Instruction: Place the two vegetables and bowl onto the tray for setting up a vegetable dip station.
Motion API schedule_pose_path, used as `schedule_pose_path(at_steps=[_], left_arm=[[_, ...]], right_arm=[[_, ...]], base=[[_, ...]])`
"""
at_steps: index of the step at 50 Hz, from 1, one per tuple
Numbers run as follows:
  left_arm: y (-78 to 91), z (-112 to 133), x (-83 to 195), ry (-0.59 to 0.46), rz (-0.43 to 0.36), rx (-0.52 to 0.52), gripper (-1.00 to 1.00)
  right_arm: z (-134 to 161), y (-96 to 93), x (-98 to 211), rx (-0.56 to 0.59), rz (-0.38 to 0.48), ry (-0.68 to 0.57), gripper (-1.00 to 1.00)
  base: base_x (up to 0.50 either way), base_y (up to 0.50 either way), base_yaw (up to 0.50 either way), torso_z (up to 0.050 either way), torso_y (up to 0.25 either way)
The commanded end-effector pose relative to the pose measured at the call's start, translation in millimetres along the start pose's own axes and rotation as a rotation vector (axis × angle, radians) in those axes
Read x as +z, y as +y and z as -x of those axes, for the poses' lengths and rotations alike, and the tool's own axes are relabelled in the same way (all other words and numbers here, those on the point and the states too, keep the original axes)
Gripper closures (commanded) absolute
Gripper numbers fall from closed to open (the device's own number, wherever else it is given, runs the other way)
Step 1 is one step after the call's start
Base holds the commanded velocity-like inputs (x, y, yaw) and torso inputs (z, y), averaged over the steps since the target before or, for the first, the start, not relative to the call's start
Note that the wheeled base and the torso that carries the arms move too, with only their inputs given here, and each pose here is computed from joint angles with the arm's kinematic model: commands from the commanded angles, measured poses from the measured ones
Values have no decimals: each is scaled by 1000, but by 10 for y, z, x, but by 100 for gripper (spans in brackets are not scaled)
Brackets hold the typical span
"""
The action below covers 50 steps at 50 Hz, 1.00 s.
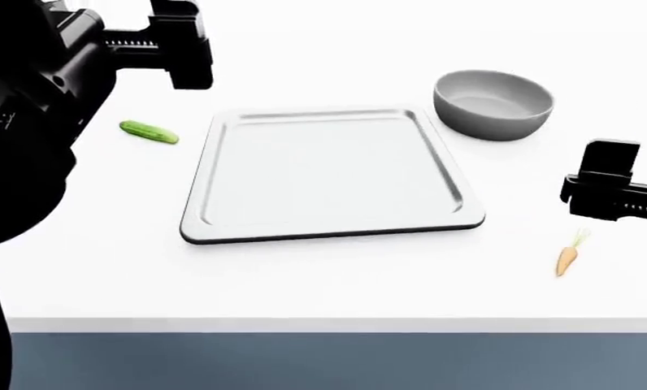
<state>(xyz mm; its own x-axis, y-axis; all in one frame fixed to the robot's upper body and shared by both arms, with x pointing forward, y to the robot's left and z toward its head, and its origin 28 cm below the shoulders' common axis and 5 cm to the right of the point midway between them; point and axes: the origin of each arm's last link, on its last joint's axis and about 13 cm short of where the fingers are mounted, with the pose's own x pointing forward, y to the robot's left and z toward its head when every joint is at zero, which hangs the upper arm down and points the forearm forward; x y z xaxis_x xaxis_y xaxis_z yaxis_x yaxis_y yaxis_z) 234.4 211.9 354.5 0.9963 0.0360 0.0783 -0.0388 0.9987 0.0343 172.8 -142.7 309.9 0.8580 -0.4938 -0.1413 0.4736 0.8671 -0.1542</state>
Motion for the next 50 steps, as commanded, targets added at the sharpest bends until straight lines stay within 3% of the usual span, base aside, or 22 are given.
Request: schedule_pose_path(at_steps=[1, 28, 50], left_arm=[[-9, -3, -7, 2, -4, -1, -100], [-30, -10, -31, 8, -16, -10, -100], [-35, -9, -38, 10, -20, -11, -100]], right_arm=[[65, -95, -288, -51, -92, 188, -100], [214, 269, -314, 32, -135, 269, -100], [-210, 512, -321, 6, -97, 316, -100]], base=[[0, 0, 0, 0, 0], [0, 0, 0, 0, 0], [0, 0, 0, 0, 0]])
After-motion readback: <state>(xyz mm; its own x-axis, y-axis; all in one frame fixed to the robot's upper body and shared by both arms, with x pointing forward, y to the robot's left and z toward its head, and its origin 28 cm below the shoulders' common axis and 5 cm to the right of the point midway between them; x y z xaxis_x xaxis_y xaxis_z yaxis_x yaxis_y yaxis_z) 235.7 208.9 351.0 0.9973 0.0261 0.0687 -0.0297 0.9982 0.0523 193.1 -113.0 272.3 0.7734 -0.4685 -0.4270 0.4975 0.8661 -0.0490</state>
